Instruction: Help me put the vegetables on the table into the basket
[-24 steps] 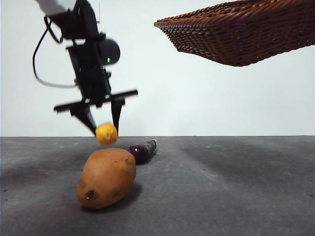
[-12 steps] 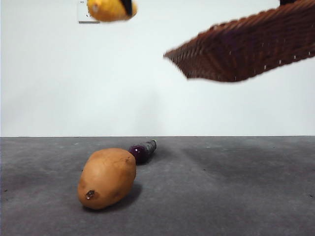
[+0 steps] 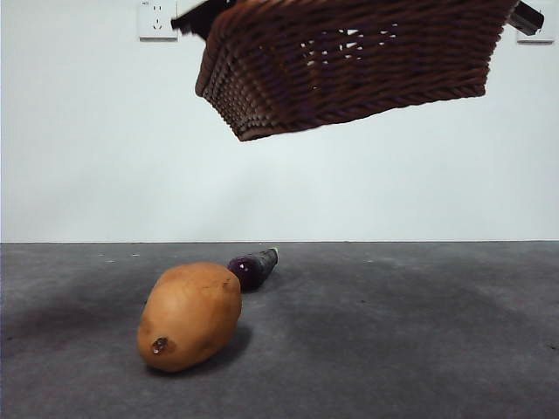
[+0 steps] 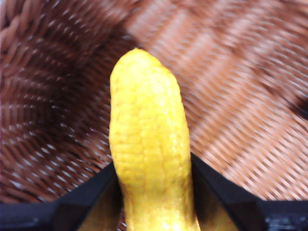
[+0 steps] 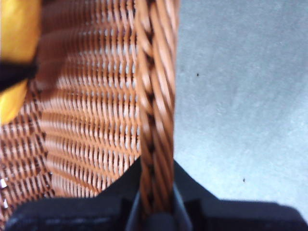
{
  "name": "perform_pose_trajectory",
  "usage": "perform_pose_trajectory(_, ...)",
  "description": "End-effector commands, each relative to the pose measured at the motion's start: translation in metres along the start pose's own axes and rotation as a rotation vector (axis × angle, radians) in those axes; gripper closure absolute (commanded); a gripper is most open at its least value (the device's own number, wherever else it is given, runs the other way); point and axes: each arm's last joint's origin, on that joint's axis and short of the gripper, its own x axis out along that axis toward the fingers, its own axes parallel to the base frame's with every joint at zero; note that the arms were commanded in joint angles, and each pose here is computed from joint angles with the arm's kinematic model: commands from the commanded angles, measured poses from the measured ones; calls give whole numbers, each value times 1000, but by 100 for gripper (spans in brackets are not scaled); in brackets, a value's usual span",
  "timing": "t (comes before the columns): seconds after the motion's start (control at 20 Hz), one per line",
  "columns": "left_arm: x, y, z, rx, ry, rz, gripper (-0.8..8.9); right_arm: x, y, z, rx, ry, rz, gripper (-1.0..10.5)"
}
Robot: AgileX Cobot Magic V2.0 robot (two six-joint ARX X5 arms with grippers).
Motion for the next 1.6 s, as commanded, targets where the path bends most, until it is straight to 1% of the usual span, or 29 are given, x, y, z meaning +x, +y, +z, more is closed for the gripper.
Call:
perform_pose_trajectory(0.05,5,3,3,-19,-12,-1,177,2,1,0,2,3,15,957)
perform_pose_trajectory(0.15,2,3,5,-17,-41,-6,177,2,1,1,2,1,2,957)
perform_pose_trajectory(0.25,-1,3,4,-16,-44,-6,179,2,-1,0,4,1,-34,957)
perform_pose_trajectory(0.3,-5,3,2,1,-45,-5,181,2,-1,0,5,0,-57,957)
perform_pose_trajectory(0.45,-38,1,-6,42,-93,0,187,1,-7,0,2,5,-91,957)
perform_pose_trajectory(0.55,-74,2,-21,77,-117,5,187,-1,-14,-1,21,17,-102,957)
perform_pose_trajectory(0.6,-92,3,-32,77,-111,27,187,-2,-18,-1,26,22,-109,957)
perform_pose_trajectory(0.65,-108,4,-40,71,-146,47,186,-3,-22,-1,25,23,-115,957)
perform_pose_trajectory(0.7,-123,4,-48,51,-179,44,187,-5,-26,-1,35,17,-119,957)
perform_pose_trajectory(0.75,-132,3,-60,38,-190,38,187,-5,-27,-1,40,18,-121,957)
perform_pose_trajectory(0.8,-134,2,-75,35,-176,57,187,-6,-30,0,46,16,-124,957)
perform_pose_trajectory(0.95,-110,3,-126,-12,-60,118,187,-7,-33,0,38,13,-130,957)
perform_pose_trajectory(1.05,-83,5,-150,-58,-58,102,187,-7,-33,1,34,7,-129,957)
perform_pose_trajectory(1.15,-51,8,-169,-105,-27,67,187,-7,-33,2,32,-2,-132,957)
perform_pose_trajectory(1.25,-23,9,-179,-117,12,24,187,-7,-34,1,35,-1,-155,957)
perform_pose_trajectory(1.35,6,10,-186,-118,37,-25,187,-10,-41,1,56,4,-172,957)
perform_pose_trajectory(1.45,26,10,-187,-128,56,-26,187,-11,-46,0,67,11,-183,957)
perform_pose_trajectory(1.6,46,8,-179,-128,53,-32,187,-15,-58,-2,101,17,-270,957)
